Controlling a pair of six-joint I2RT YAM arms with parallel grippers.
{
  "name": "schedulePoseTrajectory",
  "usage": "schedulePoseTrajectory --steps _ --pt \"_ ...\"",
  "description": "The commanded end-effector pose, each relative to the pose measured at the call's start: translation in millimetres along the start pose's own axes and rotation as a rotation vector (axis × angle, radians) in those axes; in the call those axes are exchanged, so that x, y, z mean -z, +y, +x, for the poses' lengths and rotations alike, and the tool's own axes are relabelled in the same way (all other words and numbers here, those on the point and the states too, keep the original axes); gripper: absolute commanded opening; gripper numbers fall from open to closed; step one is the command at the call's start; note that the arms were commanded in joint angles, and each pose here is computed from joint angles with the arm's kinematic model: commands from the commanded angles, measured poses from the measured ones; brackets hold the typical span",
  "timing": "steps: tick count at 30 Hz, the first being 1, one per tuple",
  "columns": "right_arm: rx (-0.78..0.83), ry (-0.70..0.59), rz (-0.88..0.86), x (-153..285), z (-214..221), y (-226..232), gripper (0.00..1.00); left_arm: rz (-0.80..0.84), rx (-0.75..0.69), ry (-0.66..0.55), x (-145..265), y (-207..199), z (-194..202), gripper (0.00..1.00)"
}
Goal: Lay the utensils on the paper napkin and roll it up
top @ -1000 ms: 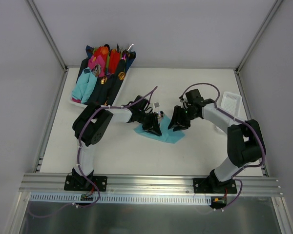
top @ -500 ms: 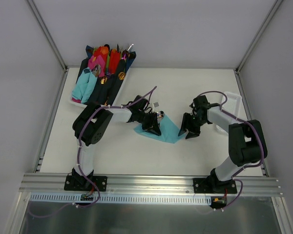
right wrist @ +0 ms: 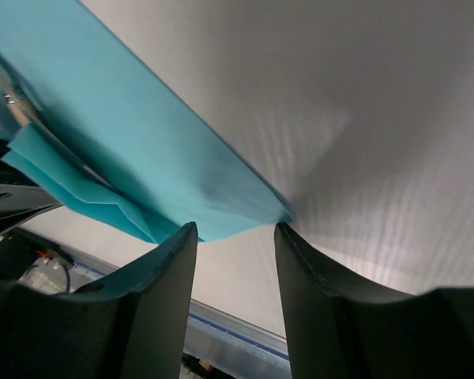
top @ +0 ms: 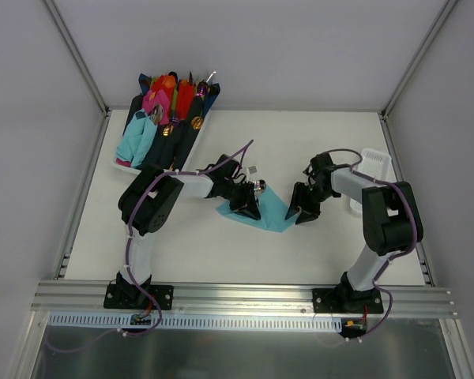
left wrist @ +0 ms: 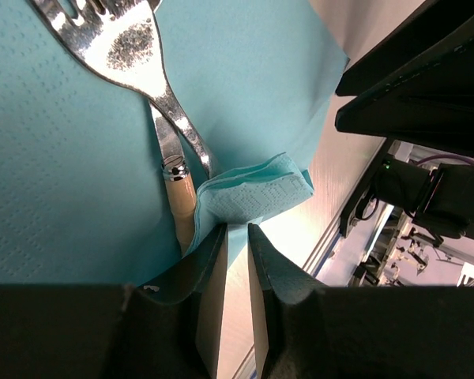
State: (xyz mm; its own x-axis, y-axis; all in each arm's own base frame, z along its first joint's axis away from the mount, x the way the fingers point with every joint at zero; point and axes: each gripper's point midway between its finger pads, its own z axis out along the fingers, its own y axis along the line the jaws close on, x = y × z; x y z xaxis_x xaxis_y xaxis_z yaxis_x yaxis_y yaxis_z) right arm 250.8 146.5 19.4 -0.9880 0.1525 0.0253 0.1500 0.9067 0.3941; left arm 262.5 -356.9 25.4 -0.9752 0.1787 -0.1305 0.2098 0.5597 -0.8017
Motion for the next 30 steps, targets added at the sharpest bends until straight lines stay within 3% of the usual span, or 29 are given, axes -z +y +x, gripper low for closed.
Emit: schedulePoseTrajectory --steps 1,14,21,26,30 --pt "0.011 -0.006 -0.103 -17 -10 15 0.47 -0.049 0.021 -0.016 -3 15 -4 0.18" --pt "0.034 -0.038 -0.342 -7 -8 53 0.45 -0.050 0.026 -0.017 -2 17 -5 0.18" --pt "0.053 -0.073 -0.388 9 -12 69 0.45 -0.052 0.032 -0.020 -1 18 -7 0.18" --pt "0.059 -0.082 -0.376 10 -12 78 0.24 -0.053 0.034 -0.021 -1 19 -7 0.18" --pt "0.063 -0.082 -0.377 12 -13 91 0.15 -0.059 0.036 -0.022 0 20 -7 0.18"
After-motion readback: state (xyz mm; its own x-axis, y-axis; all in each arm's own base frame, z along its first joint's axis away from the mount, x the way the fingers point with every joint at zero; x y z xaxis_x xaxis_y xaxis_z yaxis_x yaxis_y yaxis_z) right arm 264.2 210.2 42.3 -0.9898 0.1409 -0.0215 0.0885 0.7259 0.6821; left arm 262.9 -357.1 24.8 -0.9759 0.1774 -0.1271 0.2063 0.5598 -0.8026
